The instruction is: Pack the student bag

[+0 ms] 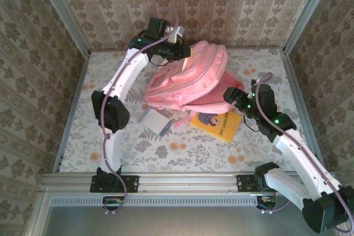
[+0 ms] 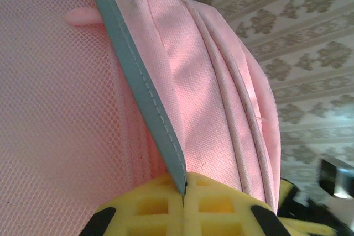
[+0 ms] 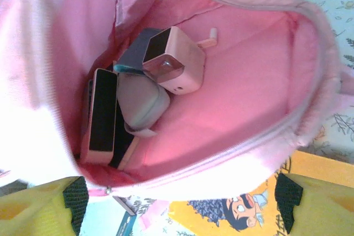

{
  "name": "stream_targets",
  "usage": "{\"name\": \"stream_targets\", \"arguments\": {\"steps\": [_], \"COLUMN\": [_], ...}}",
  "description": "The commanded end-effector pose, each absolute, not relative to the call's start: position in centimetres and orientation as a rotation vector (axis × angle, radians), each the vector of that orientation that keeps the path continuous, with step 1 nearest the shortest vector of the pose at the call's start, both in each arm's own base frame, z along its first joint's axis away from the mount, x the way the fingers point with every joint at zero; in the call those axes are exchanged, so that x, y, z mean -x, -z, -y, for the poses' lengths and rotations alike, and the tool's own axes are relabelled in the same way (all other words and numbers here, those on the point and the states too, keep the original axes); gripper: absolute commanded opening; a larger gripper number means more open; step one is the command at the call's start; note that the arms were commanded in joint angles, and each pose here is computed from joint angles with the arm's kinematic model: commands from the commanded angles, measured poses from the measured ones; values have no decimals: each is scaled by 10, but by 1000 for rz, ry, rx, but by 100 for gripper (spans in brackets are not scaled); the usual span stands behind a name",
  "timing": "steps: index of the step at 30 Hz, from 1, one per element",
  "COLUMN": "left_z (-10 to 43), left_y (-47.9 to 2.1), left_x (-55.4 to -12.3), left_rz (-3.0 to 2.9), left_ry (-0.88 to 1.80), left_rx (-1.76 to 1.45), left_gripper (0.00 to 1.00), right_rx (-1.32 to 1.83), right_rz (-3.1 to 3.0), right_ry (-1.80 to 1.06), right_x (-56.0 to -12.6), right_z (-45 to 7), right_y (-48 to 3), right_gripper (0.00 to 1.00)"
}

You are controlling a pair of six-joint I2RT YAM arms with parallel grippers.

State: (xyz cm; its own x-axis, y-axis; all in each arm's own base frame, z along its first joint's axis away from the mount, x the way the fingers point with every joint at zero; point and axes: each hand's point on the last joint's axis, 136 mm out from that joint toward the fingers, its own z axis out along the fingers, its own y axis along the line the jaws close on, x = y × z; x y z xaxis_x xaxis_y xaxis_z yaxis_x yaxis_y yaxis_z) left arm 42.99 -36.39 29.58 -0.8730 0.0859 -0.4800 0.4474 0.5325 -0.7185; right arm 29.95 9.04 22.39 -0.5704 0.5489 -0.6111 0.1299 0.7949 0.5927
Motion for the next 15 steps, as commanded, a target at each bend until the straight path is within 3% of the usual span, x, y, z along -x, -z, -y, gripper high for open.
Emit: {"name": "stream_targets", "arguments": {"steps": [1,7,11,15], "left_z": [354,348,338,312], "left_y": [-278,-251,-249,-276], "left_x": [-444,-468,-459,-438], "left_rz": [-2405,-2458,-2497,-2424], "left_ry": [1035,1015,975,1010], "left_rx": [-510,-435,-396,-276], "left_gripper": [0,1,37,53], "right_rx": [-466,-259,-29,224], "right_rz": [-2140,-2173,-2267,-2328], "right_ry": [-611,-706,-663,-669], "right_x": [-292,-289,-285,-280], "right_z": [-89,-128,-171,-223], "right_y": [-222,-225,-219,-207], "right_gripper": [87,84,85,82]}}
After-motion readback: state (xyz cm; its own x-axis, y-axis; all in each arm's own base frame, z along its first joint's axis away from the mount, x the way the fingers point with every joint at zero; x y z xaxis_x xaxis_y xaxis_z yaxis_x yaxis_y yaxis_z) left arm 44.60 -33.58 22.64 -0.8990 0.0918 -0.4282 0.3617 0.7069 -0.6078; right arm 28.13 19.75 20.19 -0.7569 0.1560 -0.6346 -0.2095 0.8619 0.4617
